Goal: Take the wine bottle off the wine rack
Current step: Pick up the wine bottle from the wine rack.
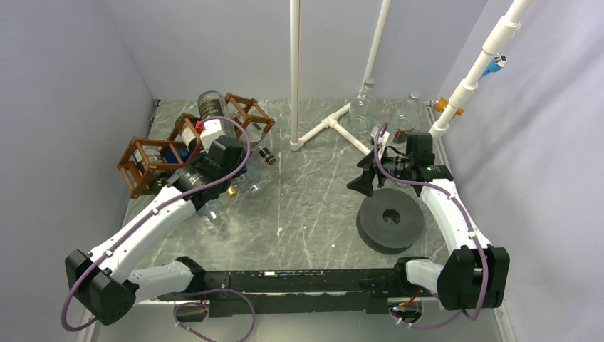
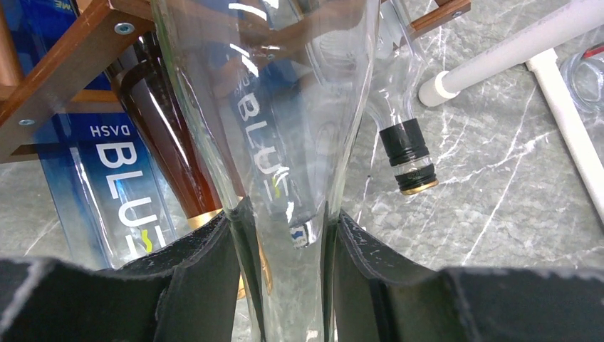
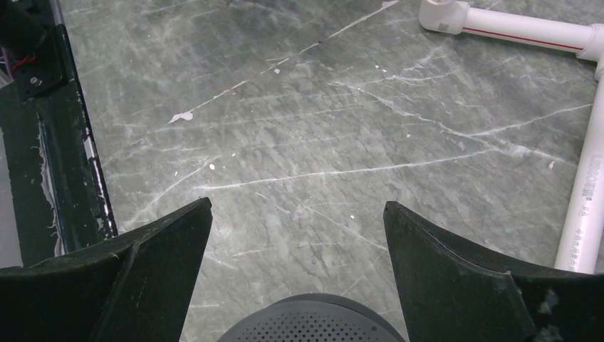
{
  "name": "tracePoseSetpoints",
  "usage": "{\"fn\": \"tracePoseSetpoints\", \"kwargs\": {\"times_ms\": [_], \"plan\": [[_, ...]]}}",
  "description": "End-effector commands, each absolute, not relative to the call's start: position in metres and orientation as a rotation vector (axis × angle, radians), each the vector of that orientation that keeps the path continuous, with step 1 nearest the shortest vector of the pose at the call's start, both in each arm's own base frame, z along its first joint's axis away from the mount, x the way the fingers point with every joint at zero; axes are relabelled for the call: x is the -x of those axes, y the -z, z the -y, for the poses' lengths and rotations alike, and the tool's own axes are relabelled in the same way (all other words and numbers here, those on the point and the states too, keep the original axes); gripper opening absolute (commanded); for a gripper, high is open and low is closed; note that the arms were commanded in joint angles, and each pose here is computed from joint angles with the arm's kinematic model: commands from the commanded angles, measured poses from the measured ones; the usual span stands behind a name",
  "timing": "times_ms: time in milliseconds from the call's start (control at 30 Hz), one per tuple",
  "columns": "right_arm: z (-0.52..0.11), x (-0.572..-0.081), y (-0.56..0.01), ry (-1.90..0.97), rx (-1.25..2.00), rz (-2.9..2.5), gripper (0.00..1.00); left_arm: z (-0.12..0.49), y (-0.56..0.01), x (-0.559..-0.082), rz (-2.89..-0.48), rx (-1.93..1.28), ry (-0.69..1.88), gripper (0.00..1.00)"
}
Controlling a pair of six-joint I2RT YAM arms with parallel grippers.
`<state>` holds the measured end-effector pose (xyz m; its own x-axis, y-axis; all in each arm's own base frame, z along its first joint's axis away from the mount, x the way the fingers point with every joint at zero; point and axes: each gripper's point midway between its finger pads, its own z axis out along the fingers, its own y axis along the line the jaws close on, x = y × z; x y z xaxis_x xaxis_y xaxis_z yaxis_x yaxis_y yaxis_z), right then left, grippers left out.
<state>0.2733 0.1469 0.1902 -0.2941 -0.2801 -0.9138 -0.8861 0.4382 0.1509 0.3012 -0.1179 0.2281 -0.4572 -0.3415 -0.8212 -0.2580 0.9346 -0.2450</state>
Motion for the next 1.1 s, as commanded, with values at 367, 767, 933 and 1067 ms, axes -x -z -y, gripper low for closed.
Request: {"fn": "tracePoseSetpoints", "kwargs": {"times_ms": [367, 767, 933, 1067], "plan": [[-0.146, -0.278, -0.198, -0.83, 1.021, -1.743, 0.93, 0.133, -0.326, -0.308, -1.752, 0.5, 0.434, 0.0], [-0.145, -0.279, -0.199, -0.831, 1.016, -1.742, 0.93, 0.151, -0.342, -0.292, -1.748, 0.444, 0.532, 0.0], [-0.144, -0.279, -0.199, -0.831, 1.013, -1.743, 0.93, 0.163, -0.346, -0.287, -1.751, 0.413, 0.573, 0.0], [-0.143, -0.279, -0.199, -0.831, 1.011, -1.742, 0.93, 0.172, -0.352, -0.284, -1.748, 0.39, 0.602, 0.0]]}}
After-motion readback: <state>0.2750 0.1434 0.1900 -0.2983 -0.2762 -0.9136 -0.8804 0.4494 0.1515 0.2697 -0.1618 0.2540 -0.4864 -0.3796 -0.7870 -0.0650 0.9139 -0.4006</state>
